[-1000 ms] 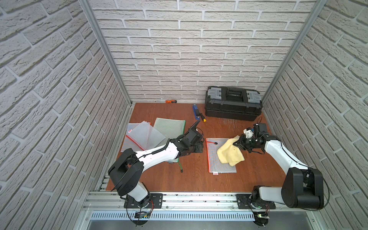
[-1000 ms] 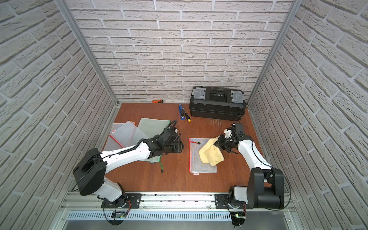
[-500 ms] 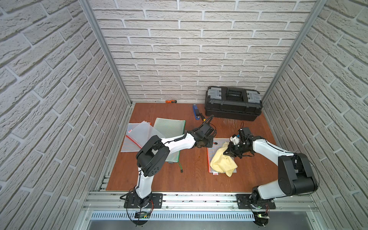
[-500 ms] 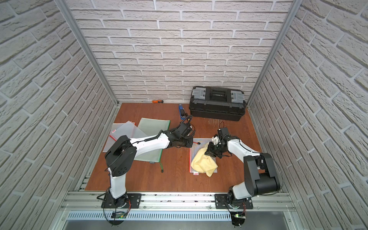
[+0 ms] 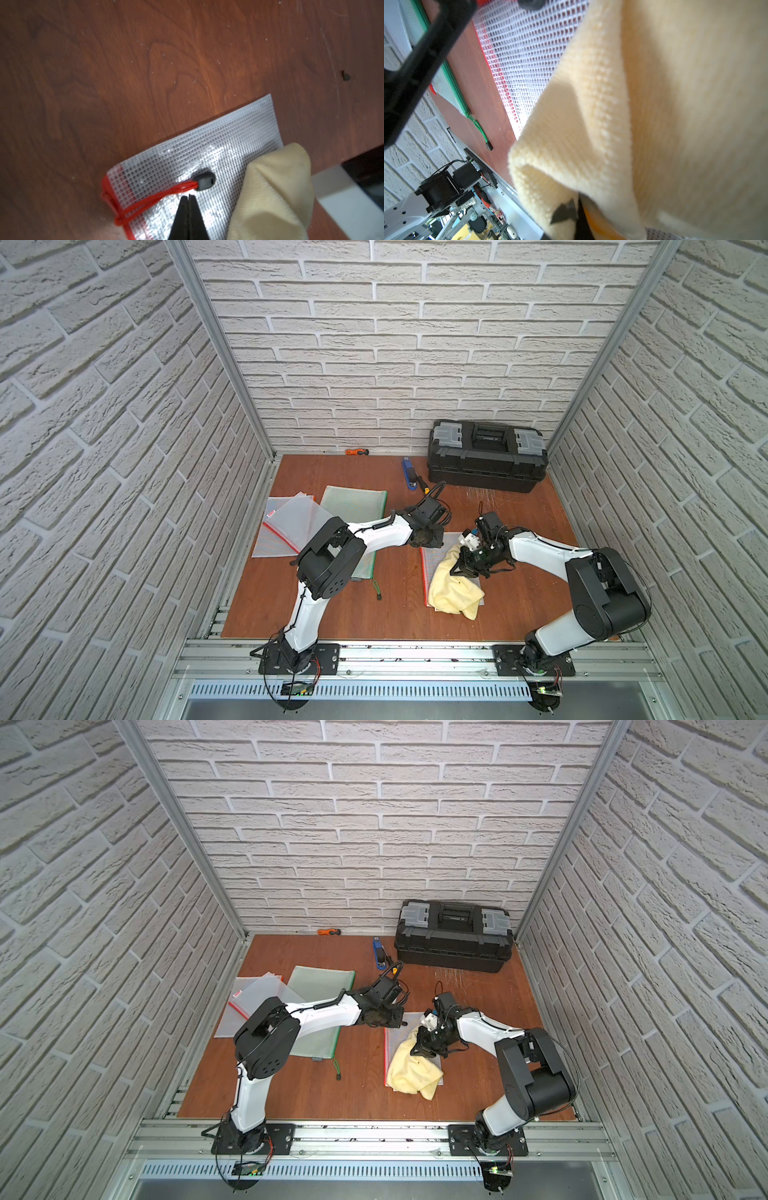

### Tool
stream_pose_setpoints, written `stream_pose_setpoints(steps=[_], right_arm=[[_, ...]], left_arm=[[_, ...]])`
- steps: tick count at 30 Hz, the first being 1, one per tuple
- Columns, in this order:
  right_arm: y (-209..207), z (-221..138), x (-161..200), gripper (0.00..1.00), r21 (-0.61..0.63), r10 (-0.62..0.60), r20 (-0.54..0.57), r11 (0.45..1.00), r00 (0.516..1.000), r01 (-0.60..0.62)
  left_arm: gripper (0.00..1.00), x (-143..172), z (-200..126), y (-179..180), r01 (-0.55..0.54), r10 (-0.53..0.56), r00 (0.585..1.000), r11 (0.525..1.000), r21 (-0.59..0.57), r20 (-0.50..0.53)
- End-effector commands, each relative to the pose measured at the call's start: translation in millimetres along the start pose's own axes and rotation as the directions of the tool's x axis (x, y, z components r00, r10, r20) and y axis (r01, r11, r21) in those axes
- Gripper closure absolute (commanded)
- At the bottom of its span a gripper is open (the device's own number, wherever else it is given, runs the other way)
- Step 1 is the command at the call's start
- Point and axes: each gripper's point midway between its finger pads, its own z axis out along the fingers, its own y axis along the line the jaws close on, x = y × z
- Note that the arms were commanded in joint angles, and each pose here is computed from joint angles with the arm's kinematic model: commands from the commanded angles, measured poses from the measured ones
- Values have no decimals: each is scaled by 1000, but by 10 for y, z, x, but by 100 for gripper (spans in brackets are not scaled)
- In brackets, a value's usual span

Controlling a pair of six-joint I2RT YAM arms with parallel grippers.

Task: Wipe the document bag
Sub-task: Wipe the dirt from the document bag.

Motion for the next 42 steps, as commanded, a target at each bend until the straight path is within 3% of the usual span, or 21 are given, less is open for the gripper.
stream_pose_setpoints(steps=[1,5,10,12,14,15,19,22,28,34,42], right_arm=[[242,54,-91,98,-86,-24,6,996,1000,24],[323,103,-114,97,-93,-45,0,995,999,45],[102,189,-117,98,3,-12,-11,1000,1000,12],[82,233,-105,98,-1,-4,-27,1000,1000,4],[86,262,-100,98,-13,1,-34,1000,999,-2],[89,262,-100,98,-15,2,-34,1000,999,-2],[100,243,-96,98,-7,-5,-32,1000,999,5],[73,200,-115,98,26,-9,-13,1000,1000,9],[386,130,-106,98,-18,-69,-2,997,998,69],[674,351,-52,98,-67,-107,-29,992,994,105],[365,530,-138,98,-15,-1,-23,1000,1000,1]], left_arm=[[100,52,86,75,4,-4,1000,1000,-19,-19],[100,143,104,137,17,-18,999,999,-28,-32],[100,209,-20,280,15,-18,999,997,-81,-31],[56,230,-63,359,21,-23,999,995,-97,-26],[46,262,-77,459,28,-32,999,993,-112,-30],[47,265,-79,503,33,-37,999,992,-118,-31],[86,298,-60,611,42,-48,998,991,-128,-48],[100,345,-50,634,37,-46,997,990,-137,-62],[100,456,6,670,54,-65,995,989,-135,-74],[100,508,31,675,67,-78,994,988,-136,-77],[100,539,-34,713,68,-80,994,986,-152,-71]])
